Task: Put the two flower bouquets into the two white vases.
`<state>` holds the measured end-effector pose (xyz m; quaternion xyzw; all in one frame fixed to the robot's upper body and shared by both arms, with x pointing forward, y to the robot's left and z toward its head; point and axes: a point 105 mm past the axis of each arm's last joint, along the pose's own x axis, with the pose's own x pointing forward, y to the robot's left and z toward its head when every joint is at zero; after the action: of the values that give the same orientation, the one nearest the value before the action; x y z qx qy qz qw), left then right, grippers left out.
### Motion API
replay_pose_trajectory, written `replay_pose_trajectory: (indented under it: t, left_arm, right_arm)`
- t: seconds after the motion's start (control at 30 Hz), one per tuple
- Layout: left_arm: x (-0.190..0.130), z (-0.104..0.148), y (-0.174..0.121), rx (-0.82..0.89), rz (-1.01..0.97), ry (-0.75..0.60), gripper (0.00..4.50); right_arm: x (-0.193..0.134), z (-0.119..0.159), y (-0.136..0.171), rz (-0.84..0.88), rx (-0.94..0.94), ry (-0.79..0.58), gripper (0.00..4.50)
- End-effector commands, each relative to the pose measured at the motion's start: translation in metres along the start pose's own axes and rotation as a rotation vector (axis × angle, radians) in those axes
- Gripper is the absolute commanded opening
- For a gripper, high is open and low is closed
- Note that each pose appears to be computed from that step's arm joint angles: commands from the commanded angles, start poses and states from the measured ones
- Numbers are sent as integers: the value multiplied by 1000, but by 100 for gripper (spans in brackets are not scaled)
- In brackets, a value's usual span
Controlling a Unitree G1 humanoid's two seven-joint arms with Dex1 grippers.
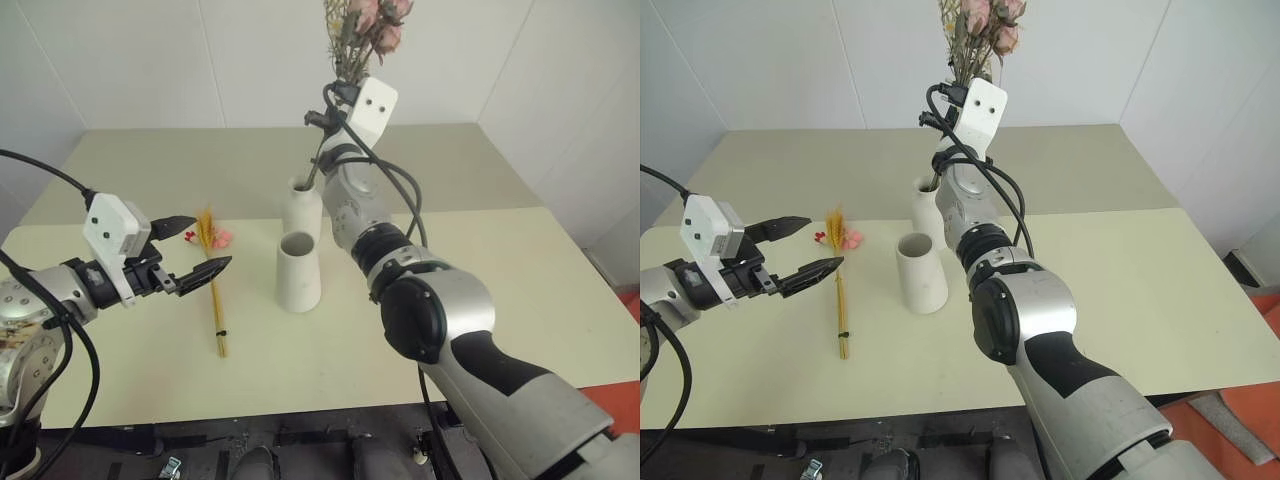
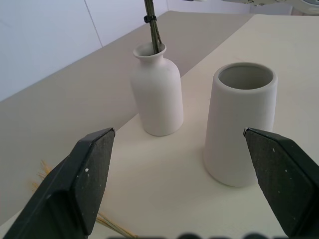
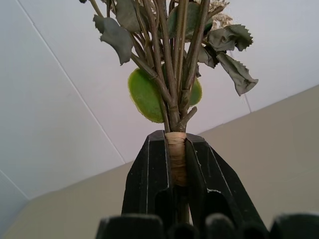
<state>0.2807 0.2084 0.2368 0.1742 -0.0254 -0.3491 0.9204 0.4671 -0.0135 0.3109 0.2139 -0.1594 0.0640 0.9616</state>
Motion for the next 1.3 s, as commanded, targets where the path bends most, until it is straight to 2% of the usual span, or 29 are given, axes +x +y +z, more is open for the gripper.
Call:
replay_pose_trajectory:
  t: [0.03, 0.07, 0.4, 0.73, 1.03, 1.3]
  left_arm:
    - [-4, 12, 1, 50, 15, -29, 450]
    - [-4, 12, 1, 51, 16, -28, 450]
    - [-3, 12, 1, 58, 16, -34, 450]
    - [-3, 13, 1, 61, 9, -44, 450]
    - [0, 14, 3, 66, -2, -50, 450]
    - [-3, 15, 3, 71, 4, -49, 450]
  right_arm:
    - [-1, 13, 21, 68, -43, -57, 91]
    - [-1, 14, 24, 74, -39, -61, 114]
    - [-4, 18, 42, 155, 45, -79, 448]
    - [-14, 17, 56, 248, 175, -136, 448]
    - [-13, 17, 45, 244, 212, -149, 448]
    - [-10, 21, 24, 282, 276, -165, 448]
